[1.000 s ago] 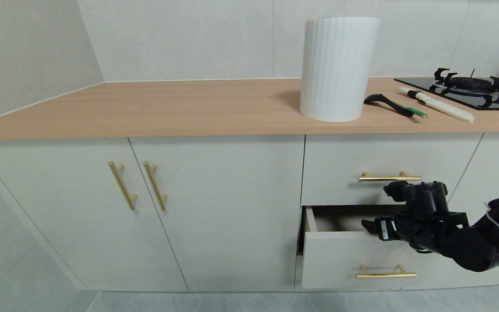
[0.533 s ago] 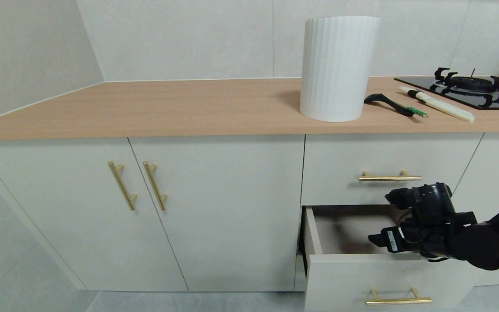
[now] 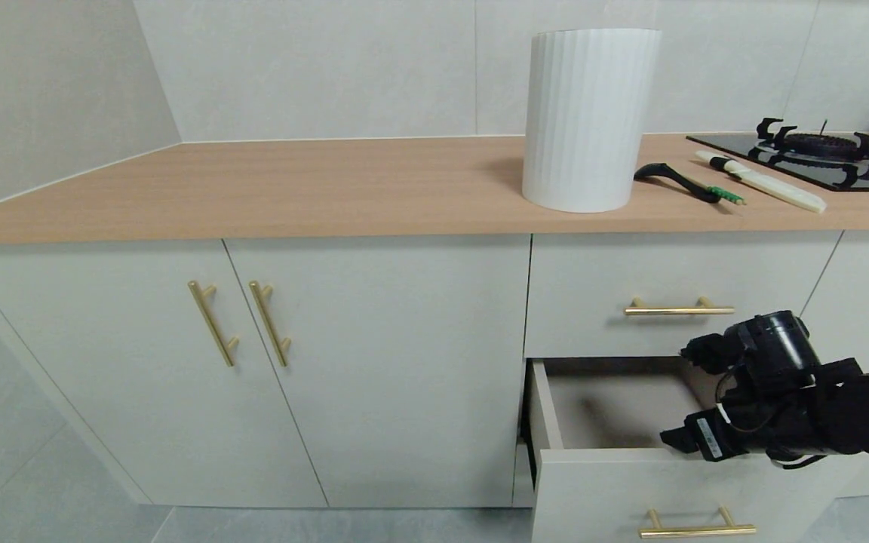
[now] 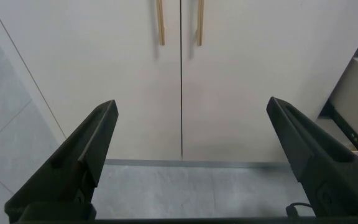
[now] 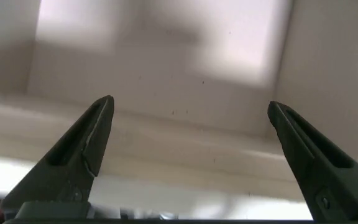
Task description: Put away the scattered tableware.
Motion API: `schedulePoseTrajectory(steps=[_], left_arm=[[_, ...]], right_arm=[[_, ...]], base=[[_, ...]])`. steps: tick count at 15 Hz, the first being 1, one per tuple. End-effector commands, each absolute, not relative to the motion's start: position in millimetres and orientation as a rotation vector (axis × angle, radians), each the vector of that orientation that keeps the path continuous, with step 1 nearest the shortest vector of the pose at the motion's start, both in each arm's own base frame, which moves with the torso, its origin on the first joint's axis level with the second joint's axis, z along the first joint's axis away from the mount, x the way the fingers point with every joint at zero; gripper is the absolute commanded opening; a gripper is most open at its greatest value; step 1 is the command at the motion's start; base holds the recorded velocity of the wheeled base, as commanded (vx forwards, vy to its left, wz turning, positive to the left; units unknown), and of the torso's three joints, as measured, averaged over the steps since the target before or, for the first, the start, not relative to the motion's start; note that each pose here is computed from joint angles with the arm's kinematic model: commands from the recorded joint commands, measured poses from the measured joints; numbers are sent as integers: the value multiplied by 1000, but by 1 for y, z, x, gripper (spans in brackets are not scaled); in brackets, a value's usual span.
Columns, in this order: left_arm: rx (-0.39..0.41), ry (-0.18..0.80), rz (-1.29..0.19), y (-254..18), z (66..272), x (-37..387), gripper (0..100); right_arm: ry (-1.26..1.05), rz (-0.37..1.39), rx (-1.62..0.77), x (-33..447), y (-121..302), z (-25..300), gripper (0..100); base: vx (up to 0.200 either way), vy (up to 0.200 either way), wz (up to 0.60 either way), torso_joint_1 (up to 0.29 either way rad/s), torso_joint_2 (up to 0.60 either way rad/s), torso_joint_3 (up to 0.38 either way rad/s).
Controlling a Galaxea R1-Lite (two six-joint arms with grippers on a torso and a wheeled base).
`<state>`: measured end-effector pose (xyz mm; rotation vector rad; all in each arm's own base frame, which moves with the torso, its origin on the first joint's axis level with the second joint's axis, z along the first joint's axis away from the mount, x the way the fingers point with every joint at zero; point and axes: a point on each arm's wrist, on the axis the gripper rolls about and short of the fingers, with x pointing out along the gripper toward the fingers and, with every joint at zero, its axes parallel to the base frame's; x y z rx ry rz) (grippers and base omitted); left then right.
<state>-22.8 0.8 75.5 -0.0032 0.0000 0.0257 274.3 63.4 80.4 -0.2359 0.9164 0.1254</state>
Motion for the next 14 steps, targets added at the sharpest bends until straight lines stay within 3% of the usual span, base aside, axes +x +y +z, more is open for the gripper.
schedulePoseTrajectory(steps=[1, 9, 14], left_arm=[[-5, 0, 26, 1, 75, -23, 100], [-3, 0, 26, 1, 75, -23, 100], [-3, 0, 26, 1, 75, -23, 100]], right_arm=[[915, 149, -264, 265, 65, 92, 100], [1221, 303, -498, 218, 69, 92, 100], [1263, 330, -544, 209, 73, 96, 100]], base=[[0, 0, 0, 0, 0, 0], [0, 0, 0, 0, 0, 0], [0, 0, 0, 0, 0, 0]])
